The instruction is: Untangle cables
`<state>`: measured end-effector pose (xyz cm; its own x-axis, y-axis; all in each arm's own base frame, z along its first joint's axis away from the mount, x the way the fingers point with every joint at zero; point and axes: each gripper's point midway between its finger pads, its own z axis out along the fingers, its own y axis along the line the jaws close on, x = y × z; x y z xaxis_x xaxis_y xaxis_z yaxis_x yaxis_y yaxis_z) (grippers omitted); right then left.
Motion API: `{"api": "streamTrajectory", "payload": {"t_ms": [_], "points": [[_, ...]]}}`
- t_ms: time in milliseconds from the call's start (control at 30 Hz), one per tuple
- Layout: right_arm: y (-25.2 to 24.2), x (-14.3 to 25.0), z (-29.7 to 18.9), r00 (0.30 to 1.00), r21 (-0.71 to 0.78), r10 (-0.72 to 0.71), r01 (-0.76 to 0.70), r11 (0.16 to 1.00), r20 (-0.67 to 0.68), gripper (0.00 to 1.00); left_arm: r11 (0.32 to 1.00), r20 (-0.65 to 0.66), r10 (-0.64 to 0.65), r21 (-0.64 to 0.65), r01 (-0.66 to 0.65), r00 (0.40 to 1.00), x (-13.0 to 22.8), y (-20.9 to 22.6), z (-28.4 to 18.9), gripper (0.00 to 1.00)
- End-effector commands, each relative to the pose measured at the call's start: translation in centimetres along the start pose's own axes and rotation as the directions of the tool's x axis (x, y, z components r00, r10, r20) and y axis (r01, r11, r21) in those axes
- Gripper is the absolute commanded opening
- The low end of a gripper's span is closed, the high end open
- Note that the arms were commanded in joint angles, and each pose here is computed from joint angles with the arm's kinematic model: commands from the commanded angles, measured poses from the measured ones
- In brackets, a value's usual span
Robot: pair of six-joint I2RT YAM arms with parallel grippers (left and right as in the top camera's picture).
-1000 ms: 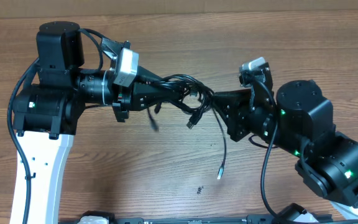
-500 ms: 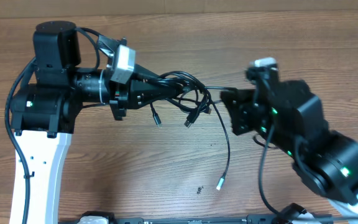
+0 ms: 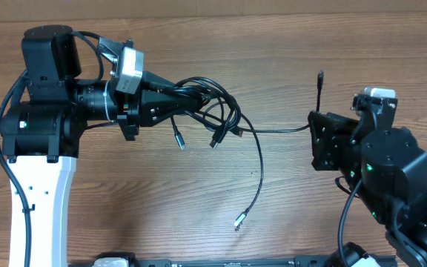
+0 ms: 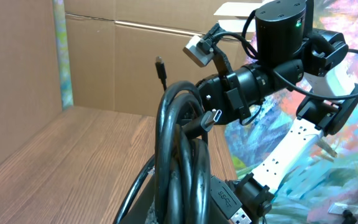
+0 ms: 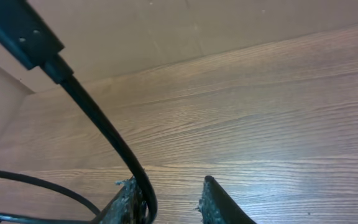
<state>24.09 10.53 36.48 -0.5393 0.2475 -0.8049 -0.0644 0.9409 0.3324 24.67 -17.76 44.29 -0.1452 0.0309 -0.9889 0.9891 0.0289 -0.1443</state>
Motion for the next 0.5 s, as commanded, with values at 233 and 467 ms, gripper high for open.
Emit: {"api": "streamTrajectory", "payload": {"t_ms": [233, 467], "points": [[8.3, -0.3, -2.3, 0.958, -0.442, -0.277, 0.282, 0.851, 0.077, 0.48, 0.998, 0.031, 0.016, 0.053, -0.018, 0.999, -1.1, -1.6, -0.2, 0.04], [9.5, -0.8, -2.9, 0.93, -0.487, -0.334, 0.364, 0.794, 0.151, 0.73, 0.998, 0.033, 0.005, 0.058, -0.007, 0.999, -1.1, -1.6, -0.2, 0.04]]}}
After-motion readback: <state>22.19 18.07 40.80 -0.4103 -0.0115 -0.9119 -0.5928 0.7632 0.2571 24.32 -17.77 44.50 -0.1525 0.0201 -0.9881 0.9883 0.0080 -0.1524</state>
